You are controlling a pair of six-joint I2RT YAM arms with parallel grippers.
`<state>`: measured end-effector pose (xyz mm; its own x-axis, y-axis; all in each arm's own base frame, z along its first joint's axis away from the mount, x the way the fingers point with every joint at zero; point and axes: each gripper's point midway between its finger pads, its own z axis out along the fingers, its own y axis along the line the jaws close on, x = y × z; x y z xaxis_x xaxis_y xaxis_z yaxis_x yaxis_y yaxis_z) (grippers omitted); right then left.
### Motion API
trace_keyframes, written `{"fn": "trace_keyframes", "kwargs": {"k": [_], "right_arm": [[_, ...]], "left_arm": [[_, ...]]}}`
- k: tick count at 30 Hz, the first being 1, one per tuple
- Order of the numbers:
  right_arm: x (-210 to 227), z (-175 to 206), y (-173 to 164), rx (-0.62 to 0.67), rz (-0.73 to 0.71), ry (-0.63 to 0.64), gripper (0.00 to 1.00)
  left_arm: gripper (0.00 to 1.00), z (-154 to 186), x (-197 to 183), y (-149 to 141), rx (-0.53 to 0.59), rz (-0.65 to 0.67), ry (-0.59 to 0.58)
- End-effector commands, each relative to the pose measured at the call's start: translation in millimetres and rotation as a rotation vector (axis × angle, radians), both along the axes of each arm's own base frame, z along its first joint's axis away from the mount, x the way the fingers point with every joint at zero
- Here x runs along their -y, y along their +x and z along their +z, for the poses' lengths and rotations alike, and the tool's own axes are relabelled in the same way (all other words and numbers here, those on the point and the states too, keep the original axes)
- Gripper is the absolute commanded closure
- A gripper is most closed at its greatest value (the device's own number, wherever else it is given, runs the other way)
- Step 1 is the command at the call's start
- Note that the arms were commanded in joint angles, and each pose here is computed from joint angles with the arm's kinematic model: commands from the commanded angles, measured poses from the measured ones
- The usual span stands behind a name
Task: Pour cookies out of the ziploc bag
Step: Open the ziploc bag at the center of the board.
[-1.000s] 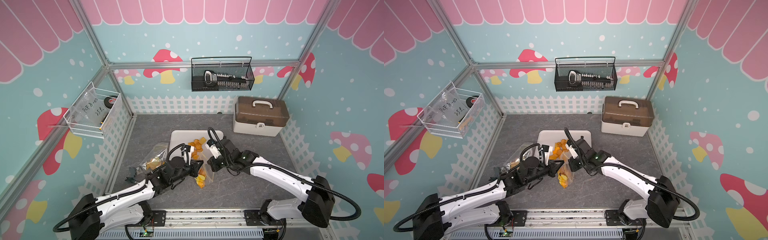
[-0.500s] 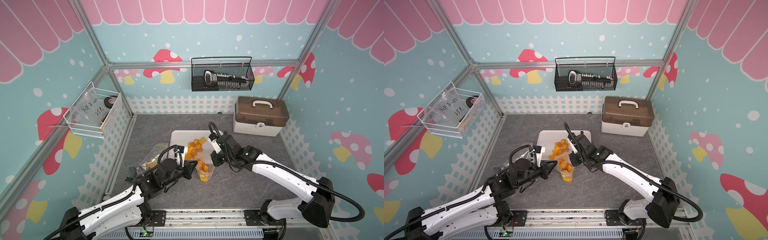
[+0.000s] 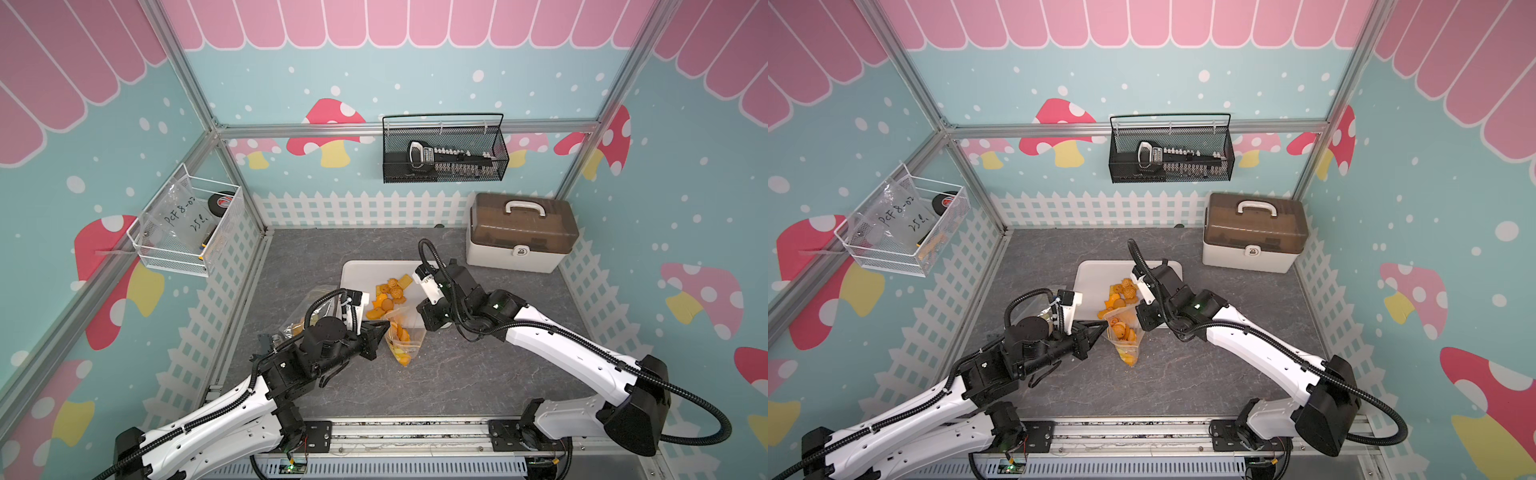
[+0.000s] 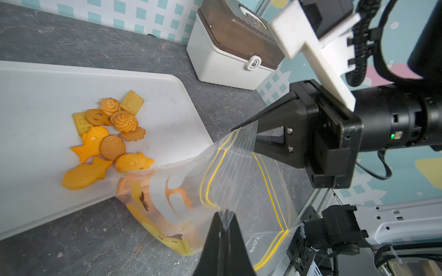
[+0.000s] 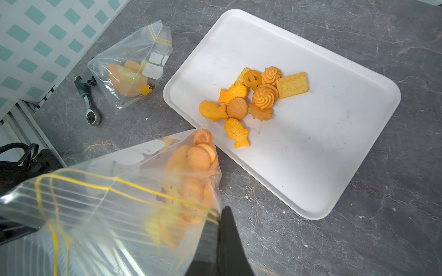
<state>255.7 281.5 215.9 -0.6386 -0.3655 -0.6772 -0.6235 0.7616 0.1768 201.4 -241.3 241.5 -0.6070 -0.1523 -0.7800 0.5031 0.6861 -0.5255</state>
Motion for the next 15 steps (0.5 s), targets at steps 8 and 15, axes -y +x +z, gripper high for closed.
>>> {"fn": "trace_keyframes", "kwargs": {"k": [8,15], "right_arm": [[9,-13,12,-0.002,-0.027,0.01,1.0],[14,-24,10,-0.027,-0.014,0.001,0.79]], "left_arm": [[1.0,-8,-1,4,-0.003,0.008,0.055],[0.56,-2,-17,9,0.052,0.081,0.03]]}}
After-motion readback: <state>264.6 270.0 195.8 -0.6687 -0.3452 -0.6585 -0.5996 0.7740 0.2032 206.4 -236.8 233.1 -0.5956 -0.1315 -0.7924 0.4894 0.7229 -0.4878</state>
